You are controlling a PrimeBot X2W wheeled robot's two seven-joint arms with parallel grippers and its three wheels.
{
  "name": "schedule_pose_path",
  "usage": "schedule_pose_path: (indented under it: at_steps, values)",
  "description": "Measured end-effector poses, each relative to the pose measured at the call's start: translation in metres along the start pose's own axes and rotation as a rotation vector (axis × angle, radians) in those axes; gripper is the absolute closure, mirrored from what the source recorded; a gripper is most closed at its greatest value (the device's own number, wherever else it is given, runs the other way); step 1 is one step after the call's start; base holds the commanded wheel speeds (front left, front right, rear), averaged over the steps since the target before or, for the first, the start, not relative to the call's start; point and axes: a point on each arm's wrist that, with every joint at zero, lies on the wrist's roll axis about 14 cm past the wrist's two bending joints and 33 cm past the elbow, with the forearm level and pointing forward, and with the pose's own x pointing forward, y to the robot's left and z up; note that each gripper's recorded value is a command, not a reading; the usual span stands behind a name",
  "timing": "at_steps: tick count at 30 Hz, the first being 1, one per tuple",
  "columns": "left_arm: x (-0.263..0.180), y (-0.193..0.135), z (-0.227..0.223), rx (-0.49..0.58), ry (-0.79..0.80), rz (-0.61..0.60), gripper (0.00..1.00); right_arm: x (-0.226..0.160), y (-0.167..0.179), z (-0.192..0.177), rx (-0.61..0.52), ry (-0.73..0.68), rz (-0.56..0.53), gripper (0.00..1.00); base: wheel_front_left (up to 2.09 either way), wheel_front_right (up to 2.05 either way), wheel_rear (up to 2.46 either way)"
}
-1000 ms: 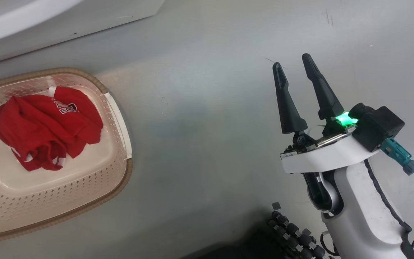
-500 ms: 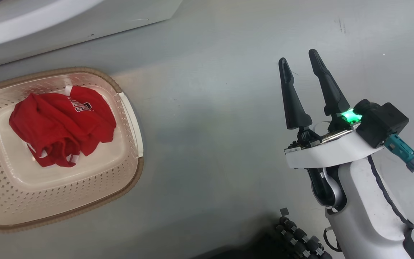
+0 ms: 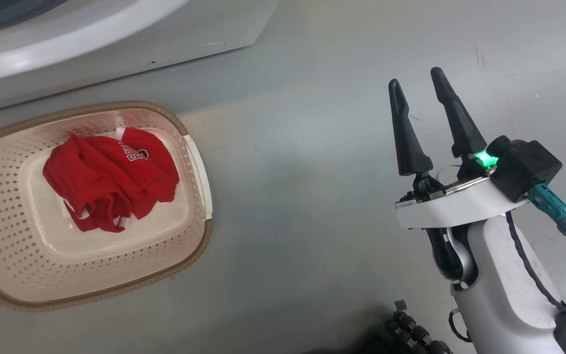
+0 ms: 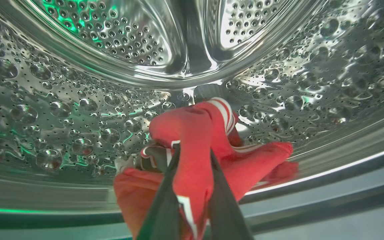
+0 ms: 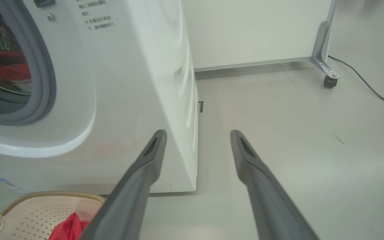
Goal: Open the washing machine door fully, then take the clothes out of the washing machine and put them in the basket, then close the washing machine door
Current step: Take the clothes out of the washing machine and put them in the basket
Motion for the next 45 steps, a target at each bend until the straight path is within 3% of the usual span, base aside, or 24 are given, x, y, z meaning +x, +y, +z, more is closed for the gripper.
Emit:
schedule_pose_path:
  at_steps: [31, 45]
  values:
    - [-0.145, -0.025, 0.031, -0.136, -0.465, 0.015, 1.00, -0.038, 0.040, 0.038, -0.038, -0.075, 0.085, 0.00, 0.00, 0.00, 0.00]
    - [-0.214, -0.037, 0.056, -0.102, -0.606, 0.009, 1.00, -0.063, 0.059, 0.050, -0.036, -0.102, 0.123, 0.00, 0.00, 0.00, 0.00]
